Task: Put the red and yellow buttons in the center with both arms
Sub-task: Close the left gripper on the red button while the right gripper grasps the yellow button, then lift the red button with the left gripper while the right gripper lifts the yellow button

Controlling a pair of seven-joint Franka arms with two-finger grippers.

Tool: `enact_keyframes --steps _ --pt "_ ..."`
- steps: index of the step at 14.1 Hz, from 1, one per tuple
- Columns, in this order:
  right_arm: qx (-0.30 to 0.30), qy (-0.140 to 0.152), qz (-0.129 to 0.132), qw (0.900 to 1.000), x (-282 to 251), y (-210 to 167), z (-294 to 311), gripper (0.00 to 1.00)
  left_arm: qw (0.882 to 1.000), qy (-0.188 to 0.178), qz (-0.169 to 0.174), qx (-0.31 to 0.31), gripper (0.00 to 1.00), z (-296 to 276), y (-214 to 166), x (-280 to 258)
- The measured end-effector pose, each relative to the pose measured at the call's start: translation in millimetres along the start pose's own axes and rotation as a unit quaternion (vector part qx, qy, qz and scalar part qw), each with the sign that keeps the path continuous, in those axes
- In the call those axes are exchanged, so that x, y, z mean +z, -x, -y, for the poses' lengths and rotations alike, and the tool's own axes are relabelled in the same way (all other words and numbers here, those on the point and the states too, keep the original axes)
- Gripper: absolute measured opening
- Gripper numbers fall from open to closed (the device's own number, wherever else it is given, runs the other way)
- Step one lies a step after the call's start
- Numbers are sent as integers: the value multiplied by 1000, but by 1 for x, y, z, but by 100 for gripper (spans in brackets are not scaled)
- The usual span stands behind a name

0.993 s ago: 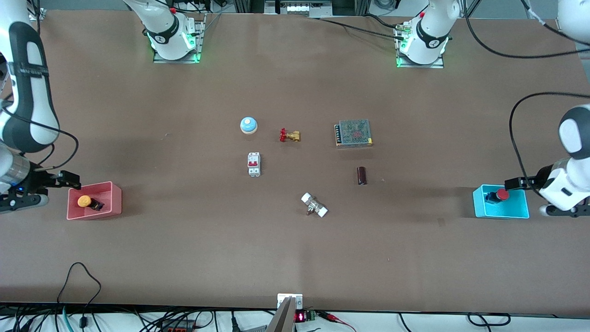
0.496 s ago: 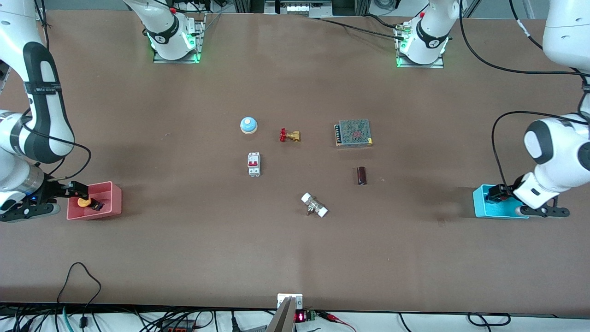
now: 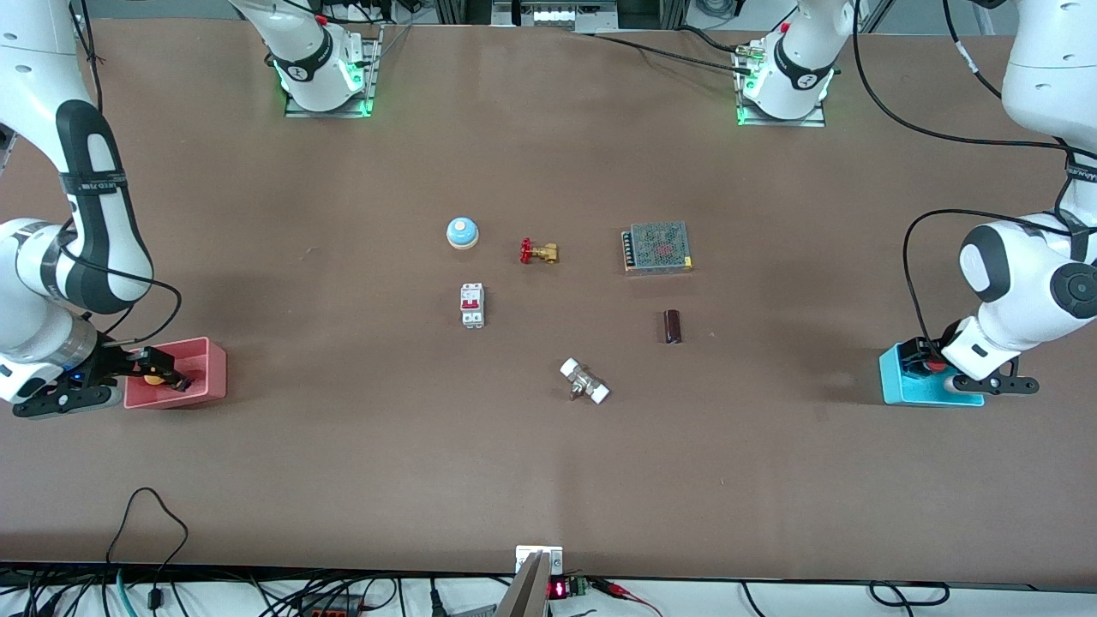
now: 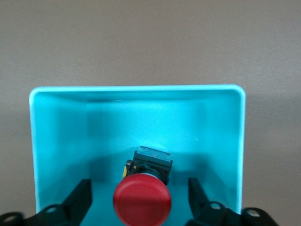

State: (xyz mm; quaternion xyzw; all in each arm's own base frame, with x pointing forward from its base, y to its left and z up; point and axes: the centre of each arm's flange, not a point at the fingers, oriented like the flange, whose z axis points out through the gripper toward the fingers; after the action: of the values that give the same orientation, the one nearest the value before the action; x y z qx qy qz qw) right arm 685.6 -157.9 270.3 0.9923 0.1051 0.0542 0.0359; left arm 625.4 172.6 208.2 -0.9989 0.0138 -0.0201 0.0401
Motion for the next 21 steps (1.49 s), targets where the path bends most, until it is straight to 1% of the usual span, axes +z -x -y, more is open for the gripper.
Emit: enact_keyframes --steps 1,2,3,5,6,8,11,13,14,15,16,17,18,19,20,21 --pt "1 0 1 1000 4 1 -1 100 1000 0 -2 0 76 0 0 0" --pt "2 0 0 1000 7 2 -2 100 1000 -1 -5 0 76 0 -1 -1" --pt "3 1 0 1000 11 4 -2 100 1000 -1 -8 1 68 -1 -3 -3" --pt "3 1 0 1000 18 8 0 100 1000 -3 -17 3 46 -2 -11 -10" --pt "4 0 1 1000 21 10 0 100 1000 -3 -23 5 46 -3 -15 -14" --pt "4 -1 3 1000 25 13 1 100 999 -4 -31 7 38 -4 -22 -23" --pt "4 -2 5 1000 27 13 1 100 999 -5 -33 8 38 -5 -26 -36" --pt "4 -2 7 1000 30 14 2 100 1000 -1 -14 12 38 -8 -33 -68" --pt "4 -2 7 1000 30 14 2 96 1000 2 -1 16 38 -12 -38 -90" --pt "4 -2 7 1000 31 14 2 96 1000 5 10 20 38 -17 -44 -113" --pt "4 -2 7 1000 31 14 2 90 999 8 21 23 38 -25 -49 -134" --pt "4 -2 7 1000 31 14 2 82 999 13 34 23 38 -37 -52 -151" --pt "4 -2 7 1000 31 14 2 82 999 19 45 20 38 -52 -54 -162" --pt "4 -2 7 1000 31 14 2 76 998 25 54 16 38 -71 -54 -168" --pt "4 -2 7 1000 31 14 2 63 998 31 62 8 38 -92 -54 -170" --pt "4 -3 7 1000 31 15 2 56 997 36 73 -6 38 -113 -52 -167"
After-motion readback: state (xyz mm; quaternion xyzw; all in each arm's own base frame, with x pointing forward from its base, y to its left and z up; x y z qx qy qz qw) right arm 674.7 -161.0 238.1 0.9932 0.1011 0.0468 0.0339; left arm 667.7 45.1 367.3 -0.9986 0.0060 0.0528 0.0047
